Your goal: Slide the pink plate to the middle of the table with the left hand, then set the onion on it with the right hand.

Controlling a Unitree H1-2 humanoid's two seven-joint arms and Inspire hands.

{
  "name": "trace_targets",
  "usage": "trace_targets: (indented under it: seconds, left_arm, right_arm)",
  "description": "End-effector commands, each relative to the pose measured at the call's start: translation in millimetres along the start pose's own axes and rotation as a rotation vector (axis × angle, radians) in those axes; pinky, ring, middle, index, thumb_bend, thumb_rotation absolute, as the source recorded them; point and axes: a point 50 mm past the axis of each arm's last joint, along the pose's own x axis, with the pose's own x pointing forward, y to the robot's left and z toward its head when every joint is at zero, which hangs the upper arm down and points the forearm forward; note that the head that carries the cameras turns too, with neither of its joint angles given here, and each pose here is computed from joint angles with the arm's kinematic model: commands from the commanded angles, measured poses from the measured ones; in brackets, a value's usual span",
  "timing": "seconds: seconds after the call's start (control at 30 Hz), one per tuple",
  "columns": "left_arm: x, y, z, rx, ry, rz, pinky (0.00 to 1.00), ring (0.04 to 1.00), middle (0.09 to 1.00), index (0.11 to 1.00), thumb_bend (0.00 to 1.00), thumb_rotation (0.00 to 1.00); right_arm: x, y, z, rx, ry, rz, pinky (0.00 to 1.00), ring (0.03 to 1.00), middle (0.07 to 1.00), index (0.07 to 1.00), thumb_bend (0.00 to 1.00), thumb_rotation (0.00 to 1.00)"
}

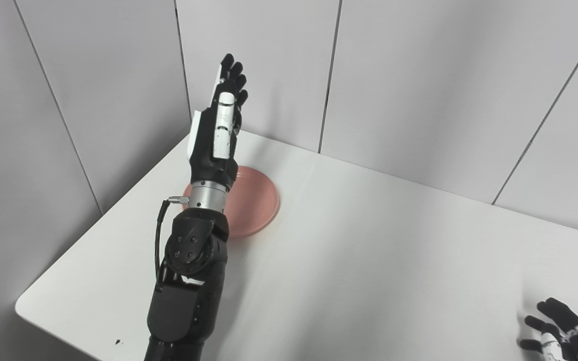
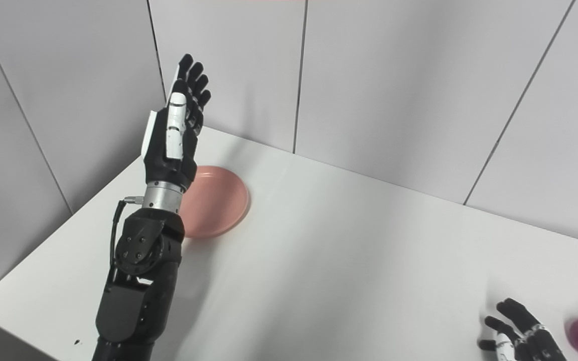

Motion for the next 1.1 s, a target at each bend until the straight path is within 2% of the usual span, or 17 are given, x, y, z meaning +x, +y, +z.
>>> trace_targets:
  seconds: [0.0, 0.27, 0.63, 1.07]
  left_arm:
    - [20, 3, 18, -0.004, -0.097, 0.015, 1.00, 0.999, 0.996, 0.985, 0.36, 1.00]
    - [27, 35, 17, 0.043, -0.098, 0.117, 0.98, 0.985, 0.987, 0.967, 0.38, 1.00]
    - [23, 89, 10, 0.064, -0.076, 0.197, 1.00, 1.000, 1.000, 0.985, 0.41, 1.00]
    - [12, 118, -3, 0.048, -0.054, 0.279, 0.99, 0.981, 0.980, 0.962, 0.38, 1.00]
  right_arm:
    - [9, 0, 16, 0.005, -0.109, 0.016, 0.42, 0.641, 0.724, 0.700, 0.38, 0.00]
    - [11, -1, 18, -0.005, -0.115, 0.013, 0.42, 0.640, 0.724, 0.705, 0.38, 0.00]
    - [11, -2, 17, -0.004, -0.119, 0.015, 0.42, 0.631, 0.719, 0.707, 0.38, 0.00]
    - [11, -4, 19, -0.004, -0.115, 0.012, 0.42, 0.624, 0.715, 0.708, 0.38, 0.00]
